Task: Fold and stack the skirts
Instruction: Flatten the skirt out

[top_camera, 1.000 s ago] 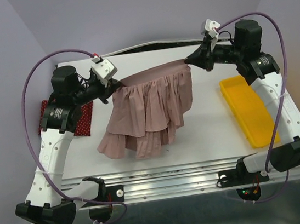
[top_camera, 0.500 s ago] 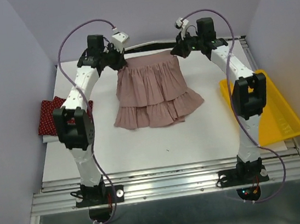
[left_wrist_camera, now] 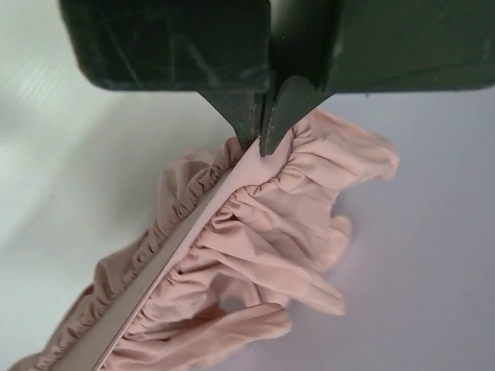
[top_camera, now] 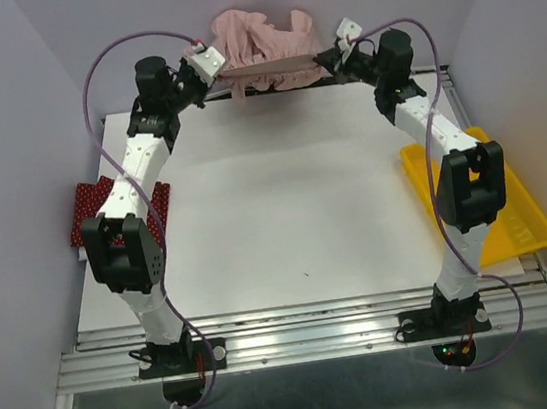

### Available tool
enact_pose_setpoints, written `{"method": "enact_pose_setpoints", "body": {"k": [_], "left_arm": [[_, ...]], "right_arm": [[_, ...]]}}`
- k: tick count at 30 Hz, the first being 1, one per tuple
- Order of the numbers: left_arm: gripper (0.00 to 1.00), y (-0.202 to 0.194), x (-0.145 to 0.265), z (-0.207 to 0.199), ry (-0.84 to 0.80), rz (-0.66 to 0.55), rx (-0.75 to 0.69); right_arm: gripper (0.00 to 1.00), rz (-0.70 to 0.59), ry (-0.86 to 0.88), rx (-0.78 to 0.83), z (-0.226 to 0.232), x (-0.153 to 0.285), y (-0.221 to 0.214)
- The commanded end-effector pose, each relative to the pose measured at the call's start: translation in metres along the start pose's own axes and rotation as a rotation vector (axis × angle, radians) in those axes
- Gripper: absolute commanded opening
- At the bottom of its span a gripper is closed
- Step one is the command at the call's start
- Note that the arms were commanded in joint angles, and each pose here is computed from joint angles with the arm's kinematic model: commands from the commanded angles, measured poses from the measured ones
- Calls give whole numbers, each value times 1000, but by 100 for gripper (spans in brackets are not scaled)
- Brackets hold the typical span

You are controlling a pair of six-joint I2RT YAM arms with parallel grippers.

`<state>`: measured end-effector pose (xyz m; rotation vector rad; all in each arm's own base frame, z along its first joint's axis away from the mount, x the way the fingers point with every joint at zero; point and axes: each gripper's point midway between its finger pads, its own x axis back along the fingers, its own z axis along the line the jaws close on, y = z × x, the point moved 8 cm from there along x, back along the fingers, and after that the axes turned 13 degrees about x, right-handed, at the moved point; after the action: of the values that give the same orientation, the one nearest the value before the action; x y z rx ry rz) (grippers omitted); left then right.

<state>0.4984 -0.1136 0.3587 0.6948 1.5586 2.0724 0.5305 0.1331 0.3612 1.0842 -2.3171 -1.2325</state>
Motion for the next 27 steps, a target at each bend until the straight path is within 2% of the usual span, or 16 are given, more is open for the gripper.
{"method": "enact_pose_setpoints", "body": {"k": [1,2,3,4,6,7,9,10,16,21,24,27], "left_arm": [[0,-75,17,-5,70,117,-270],[0,-87,21,-12,67,135,-291],[0,-100,22,-20,65,141,-314],[0,-137,30,-38,28,206,-302],[0,-155,41,-52,32,232,-330],[0,-177,50,-67,19,266,-332],[0,-180,63,-78,34,254,-336],[0,-195,74,-90,10,284,-324],[0,-184,113,-115,-6,254,-346],[0,-175,135,-144,-63,234,-446],[0,-181,148,-158,-95,249,-488],[0,-196,158,-177,-191,336,-457]], "right_arm": [[1,21,-49,339,33,25,-54],[1,20,-17,370,54,26,-63],[1,69,52,426,92,42,-95],[1,46,56,489,106,48,-98],[1,33,96,535,138,62,-111],[1,39,128,560,159,78,-123],[1,24,140,571,175,88,-121],[1,22,164,557,187,98,-123],[1,7,233,529,198,121,-100],[1,11,336,528,215,134,-89],[1,17,405,547,224,147,-84],[1,18,518,597,239,164,-84]]}}
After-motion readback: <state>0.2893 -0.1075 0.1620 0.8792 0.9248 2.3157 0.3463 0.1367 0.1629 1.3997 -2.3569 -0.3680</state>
